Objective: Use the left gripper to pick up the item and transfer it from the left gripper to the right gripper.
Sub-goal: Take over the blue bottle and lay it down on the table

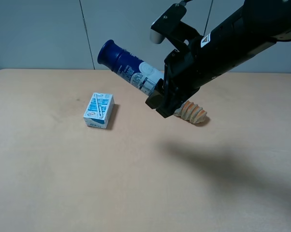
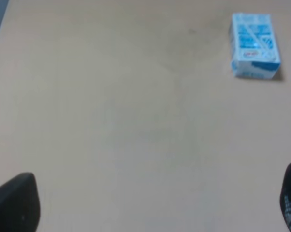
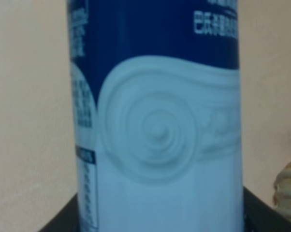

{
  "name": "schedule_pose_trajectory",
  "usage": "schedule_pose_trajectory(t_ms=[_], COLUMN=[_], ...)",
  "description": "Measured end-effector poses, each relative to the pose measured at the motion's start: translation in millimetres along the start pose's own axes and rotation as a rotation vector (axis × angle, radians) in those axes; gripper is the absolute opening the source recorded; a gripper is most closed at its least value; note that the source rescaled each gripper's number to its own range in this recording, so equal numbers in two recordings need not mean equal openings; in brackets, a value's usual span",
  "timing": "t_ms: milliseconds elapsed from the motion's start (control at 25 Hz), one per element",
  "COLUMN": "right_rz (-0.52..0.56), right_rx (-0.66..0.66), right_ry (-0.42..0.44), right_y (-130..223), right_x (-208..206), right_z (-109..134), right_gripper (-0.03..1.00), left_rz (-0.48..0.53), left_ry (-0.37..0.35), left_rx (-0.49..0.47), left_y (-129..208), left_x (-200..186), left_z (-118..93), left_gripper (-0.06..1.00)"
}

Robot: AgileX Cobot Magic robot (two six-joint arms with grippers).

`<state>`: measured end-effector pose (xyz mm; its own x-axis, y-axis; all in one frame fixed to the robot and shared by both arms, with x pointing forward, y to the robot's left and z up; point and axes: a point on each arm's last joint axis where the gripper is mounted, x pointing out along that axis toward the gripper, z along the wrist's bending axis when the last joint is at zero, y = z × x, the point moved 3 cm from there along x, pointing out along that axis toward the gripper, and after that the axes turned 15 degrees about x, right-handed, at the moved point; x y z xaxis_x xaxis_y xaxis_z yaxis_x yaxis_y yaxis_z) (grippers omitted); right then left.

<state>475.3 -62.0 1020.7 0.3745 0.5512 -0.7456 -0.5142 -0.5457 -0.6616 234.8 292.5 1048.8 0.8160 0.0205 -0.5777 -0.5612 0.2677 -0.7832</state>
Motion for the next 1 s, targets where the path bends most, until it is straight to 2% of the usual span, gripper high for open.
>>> schedule_pose_trajectory(t_ms=[160,320,640,1000], right_rz=[-0.001,-0.001,-0.002,-0.003], right_rx=[0.009,0.011,0.031,0.044], right_ry=[-0.003,-0.004,-0.005,-0.009], right_y=[-0.2,-0.2,-0.2,-0.4], right_x=[0.0,0.0,0.0,0.0], right_z=[0.4,0.5,0.6,1.0], right_gripper=[0.0,0.0,0.0,0.0], left_rz=[0.064,0.076,0.035,0.003], left_ry=[-0.013,-0.019,0.025,0.023], left_rx=[-0.052,-0.063,-0.022,-0.018], left_y=[15.7,17.8,15.3,13.8], left_x=[15.8,18.1,20.9,28.8], left_z=[-0.3,0.4,1.1,1.7], left_gripper=[0.99,0.99,0.98,0.96])
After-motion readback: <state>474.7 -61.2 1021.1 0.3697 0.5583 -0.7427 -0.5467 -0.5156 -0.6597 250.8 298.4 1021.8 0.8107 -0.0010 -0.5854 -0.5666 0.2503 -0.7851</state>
